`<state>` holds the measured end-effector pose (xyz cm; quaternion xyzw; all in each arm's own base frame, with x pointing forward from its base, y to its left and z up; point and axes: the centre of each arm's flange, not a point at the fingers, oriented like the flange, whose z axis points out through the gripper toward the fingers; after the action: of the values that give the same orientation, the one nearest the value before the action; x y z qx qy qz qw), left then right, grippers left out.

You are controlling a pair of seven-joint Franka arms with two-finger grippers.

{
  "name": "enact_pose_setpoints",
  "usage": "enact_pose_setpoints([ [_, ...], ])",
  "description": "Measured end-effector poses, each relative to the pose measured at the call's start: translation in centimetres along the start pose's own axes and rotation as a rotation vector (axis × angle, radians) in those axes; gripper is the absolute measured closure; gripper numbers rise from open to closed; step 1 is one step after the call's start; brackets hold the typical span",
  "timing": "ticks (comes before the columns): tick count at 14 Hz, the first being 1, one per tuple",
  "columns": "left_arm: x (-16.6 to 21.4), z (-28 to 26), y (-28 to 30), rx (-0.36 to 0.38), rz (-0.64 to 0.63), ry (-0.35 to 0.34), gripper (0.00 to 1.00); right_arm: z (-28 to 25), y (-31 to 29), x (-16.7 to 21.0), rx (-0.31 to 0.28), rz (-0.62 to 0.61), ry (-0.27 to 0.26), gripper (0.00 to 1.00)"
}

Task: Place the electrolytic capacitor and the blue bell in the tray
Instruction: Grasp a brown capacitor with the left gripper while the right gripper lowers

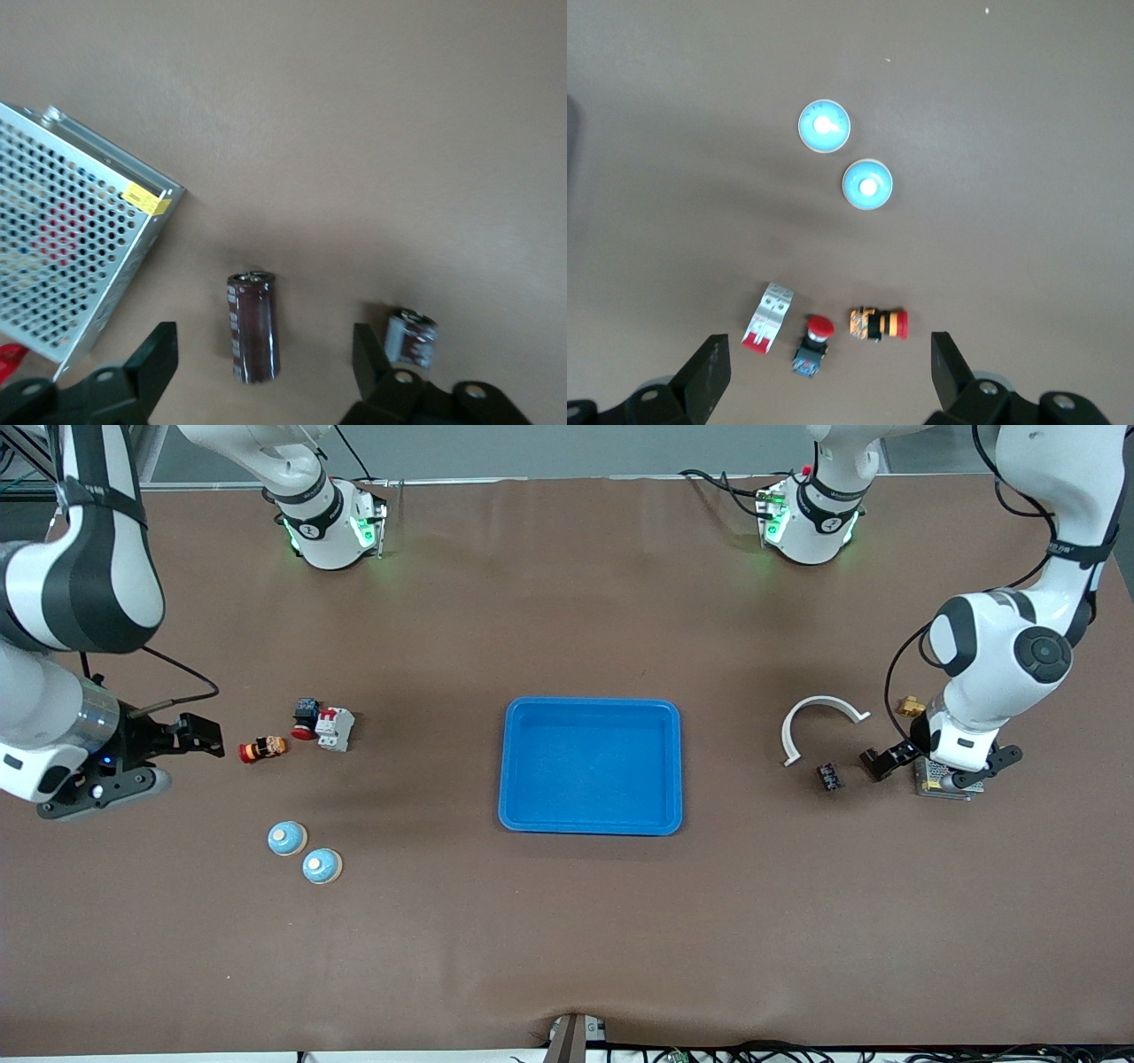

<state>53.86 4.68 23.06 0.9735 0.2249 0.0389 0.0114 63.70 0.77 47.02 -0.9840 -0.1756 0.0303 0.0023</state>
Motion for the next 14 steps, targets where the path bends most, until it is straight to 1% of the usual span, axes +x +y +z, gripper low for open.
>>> enact_pose_setpoints([
  [1,-0.2,1.0,0.0,0.001,-0.013,-0.010,0.20,0.8,0.2,0.5,-0.003,-0.031,0.003,0.00],
  [2,-0.5,1.7,0.2,0.003,-0.024,-0.020,0.21,1.7,0.3,1.0,-0.006,-0.079,0.007,0.00],
  [3,-0.7,2.3,0.4,0.003,-0.027,-0.027,0.26,2.6,0.6,1.4,-0.009,-0.137,0.008,0.00],
  [5,-0.9,2.9,0.5,0.005,-0.033,-0.036,0.31,4.9,1.4,2.2,-0.008,-0.231,0.009,0.00],
  [9,-0.9,3.2,0.1,0.008,-0.040,-0.041,0.31,9.0,2.2,3.8,-0.022,-0.365,0.024,0.00],
  [11,-0.9,3.3,0.1,0.009,-0.041,-0.043,0.34,11.3,2.4,4.6,-0.028,-0.412,0.034,0.00],
  [12,-1.0,3.5,0.1,0.010,-0.041,-0.047,0.40,12.5,2.5,5.0,-0.024,-0.436,0.040,0.00],
  [13,-1.1,3.7,0.0,0.012,-0.042,-0.051,0.40,13.9,2.6,5.4,-0.017,-0.465,0.047,0.00],
  [14,-1.2,4.0,-0.1,0.014,-0.043,-0.057,0.47,15.3,2.7,5.6,-0.013,-0.493,0.051,0.00],
])
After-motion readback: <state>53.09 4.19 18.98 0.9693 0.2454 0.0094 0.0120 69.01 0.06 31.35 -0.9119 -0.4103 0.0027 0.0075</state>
